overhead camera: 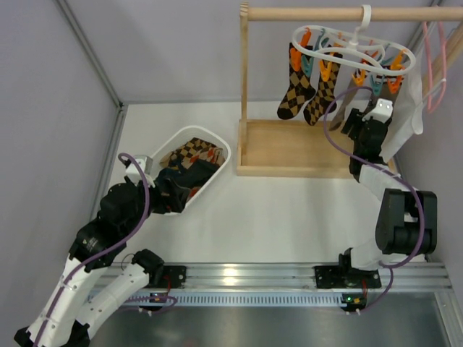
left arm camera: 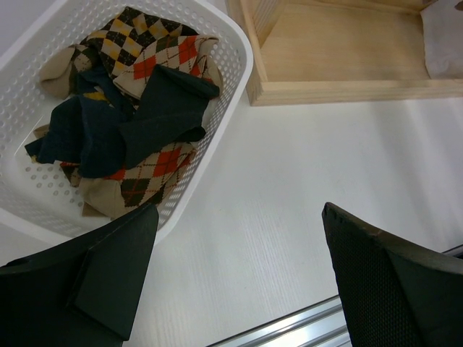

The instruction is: Remove the socks clipped to the hanger

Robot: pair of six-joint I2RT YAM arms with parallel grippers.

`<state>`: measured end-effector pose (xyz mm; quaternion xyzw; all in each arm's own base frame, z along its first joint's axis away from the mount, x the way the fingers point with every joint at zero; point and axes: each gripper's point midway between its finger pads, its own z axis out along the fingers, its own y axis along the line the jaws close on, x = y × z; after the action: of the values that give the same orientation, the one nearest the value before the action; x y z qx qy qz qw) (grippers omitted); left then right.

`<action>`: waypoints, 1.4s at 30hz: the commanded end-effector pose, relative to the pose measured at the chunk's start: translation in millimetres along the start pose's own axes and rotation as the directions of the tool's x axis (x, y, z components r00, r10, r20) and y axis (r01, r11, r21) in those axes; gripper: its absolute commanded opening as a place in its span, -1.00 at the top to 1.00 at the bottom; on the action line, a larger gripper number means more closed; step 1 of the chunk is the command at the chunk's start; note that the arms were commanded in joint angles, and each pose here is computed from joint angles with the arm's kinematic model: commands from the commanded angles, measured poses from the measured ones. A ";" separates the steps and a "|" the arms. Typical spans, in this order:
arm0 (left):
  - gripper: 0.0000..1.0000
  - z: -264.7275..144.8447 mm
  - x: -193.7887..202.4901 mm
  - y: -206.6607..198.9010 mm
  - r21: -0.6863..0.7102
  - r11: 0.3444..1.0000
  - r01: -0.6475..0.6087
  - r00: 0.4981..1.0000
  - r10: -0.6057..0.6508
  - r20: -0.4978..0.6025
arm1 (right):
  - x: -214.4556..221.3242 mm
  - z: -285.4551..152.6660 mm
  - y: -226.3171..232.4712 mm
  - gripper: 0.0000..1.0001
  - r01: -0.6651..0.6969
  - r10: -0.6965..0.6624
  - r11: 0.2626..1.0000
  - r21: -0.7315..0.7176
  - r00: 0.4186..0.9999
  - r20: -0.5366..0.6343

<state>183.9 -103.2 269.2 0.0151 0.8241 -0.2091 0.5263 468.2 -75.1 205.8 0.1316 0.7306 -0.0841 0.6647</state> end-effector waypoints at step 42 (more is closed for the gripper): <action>-0.97 0.3 -8.1 6.3 -0.033 0.999 0.032 0.998 -0.030 0.061 | -51.4 -184.6 96.0 1.00 -0.194 0.277 0.926 -0.323 0.932 0.233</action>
<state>185.3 -96.9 267.3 0.0001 0.8227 -0.1989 0.5325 330.0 56.5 264.5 0.1099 0.6285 0.0814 0.7657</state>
